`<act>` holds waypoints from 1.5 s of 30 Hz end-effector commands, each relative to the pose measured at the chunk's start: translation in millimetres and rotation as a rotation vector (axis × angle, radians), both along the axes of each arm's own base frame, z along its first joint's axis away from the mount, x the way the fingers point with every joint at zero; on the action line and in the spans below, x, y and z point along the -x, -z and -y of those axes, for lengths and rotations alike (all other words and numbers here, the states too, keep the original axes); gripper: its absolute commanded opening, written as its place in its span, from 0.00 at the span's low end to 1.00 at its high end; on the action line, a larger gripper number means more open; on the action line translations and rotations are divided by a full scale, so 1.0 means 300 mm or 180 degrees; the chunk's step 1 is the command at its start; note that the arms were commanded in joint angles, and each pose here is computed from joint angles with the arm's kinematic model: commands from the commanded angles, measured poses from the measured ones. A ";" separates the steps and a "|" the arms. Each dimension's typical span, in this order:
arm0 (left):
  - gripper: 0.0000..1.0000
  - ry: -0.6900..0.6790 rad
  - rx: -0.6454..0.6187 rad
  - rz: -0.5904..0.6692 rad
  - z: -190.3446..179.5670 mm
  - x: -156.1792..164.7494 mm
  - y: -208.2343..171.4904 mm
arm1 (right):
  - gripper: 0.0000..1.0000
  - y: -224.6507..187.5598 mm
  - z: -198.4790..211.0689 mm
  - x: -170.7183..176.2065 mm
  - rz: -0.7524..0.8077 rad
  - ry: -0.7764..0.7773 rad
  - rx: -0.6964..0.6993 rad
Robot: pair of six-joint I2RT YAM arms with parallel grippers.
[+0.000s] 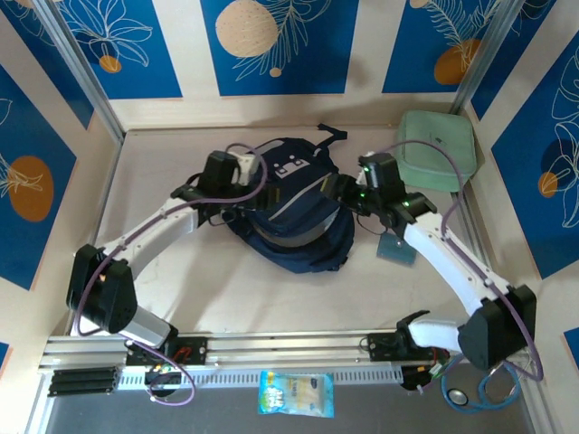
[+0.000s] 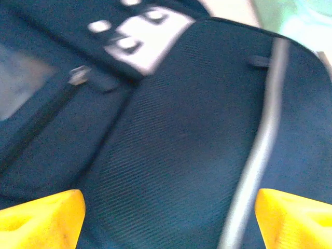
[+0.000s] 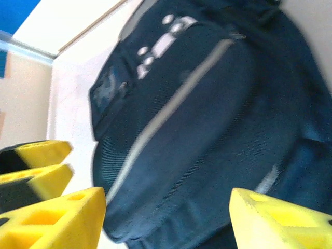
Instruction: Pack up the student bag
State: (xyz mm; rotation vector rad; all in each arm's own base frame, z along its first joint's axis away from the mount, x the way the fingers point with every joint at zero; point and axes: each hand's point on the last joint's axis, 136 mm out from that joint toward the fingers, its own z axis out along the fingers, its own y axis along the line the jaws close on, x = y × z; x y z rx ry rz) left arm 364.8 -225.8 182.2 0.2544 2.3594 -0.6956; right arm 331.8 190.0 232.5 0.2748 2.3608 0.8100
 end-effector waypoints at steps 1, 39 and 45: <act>0.84 -0.0287 0.0283 -0.0101 -0.100 0.012 0.025 | 0.65 -0.021 -0.115 -0.012 0.0021 -0.0364 0.0004; 0.10 -0.1134 0.1750 -0.0949 -0.124 -0.213 0.257 | 0.59 0.500 -0.178 -0.119 -0.1278 -0.0367 0.0306; 0.00 -0.1154 0.1785 -0.0909 -0.140 -0.153 0.225 | 0.59 0.508 -0.163 -0.197 -0.1137 -0.0385 0.0370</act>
